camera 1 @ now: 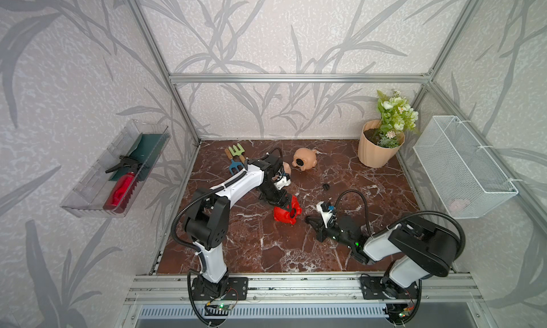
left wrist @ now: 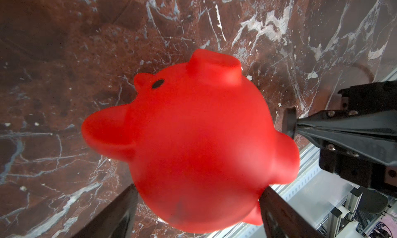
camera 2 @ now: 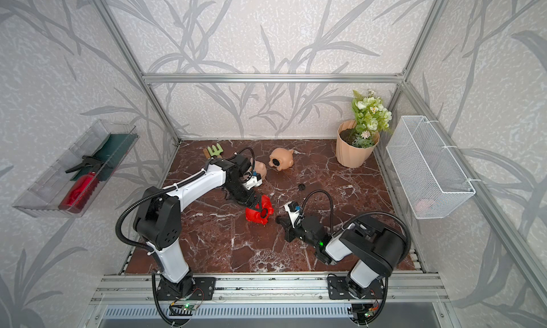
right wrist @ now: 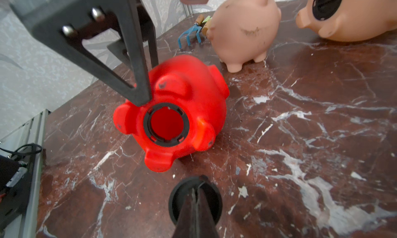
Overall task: Close piggy banks
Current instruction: Place the knob at the center of the board.
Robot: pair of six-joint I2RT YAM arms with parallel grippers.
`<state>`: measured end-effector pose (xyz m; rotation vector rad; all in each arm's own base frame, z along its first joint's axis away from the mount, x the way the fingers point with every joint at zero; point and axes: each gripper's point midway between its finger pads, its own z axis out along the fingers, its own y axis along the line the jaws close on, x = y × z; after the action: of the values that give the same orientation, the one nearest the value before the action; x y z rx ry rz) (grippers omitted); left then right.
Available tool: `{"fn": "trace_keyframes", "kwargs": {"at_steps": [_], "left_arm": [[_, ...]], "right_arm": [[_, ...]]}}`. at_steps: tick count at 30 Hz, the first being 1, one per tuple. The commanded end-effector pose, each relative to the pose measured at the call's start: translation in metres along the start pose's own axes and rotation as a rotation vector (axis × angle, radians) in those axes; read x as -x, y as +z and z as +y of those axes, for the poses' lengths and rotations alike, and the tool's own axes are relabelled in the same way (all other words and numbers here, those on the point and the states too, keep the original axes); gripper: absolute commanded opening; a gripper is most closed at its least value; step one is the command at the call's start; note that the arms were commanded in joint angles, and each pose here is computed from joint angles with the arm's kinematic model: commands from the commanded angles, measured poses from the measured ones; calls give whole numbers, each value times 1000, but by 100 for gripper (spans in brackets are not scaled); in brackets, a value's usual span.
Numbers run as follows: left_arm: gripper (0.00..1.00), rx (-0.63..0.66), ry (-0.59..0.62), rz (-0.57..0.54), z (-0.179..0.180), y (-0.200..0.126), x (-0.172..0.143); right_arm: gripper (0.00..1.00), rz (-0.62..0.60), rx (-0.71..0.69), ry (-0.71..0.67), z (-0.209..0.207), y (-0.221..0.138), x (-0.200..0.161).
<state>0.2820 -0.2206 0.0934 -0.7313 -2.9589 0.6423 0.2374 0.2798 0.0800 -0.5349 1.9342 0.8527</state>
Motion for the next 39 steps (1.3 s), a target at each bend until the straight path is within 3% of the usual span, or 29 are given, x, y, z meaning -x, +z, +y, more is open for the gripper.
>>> {"fn": "trace_keyframes", "kwargs": {"at_steps": [1,14,27,39], "left_arm": [[86,16,-7,25,3,2,-2],[87,18,0,31,4,3,-3],[87,26,-2,35,5,3,-3],[86,29,-1,33,6,3,-5]], "right_arm": [[0,222,-137,64,-14,-8,-19],[0,564,-429,243,-39,-59,-57],[1,783,-584,260,-43,-84,-84],[19,892,-623,270,-35,-89,-88]]}}
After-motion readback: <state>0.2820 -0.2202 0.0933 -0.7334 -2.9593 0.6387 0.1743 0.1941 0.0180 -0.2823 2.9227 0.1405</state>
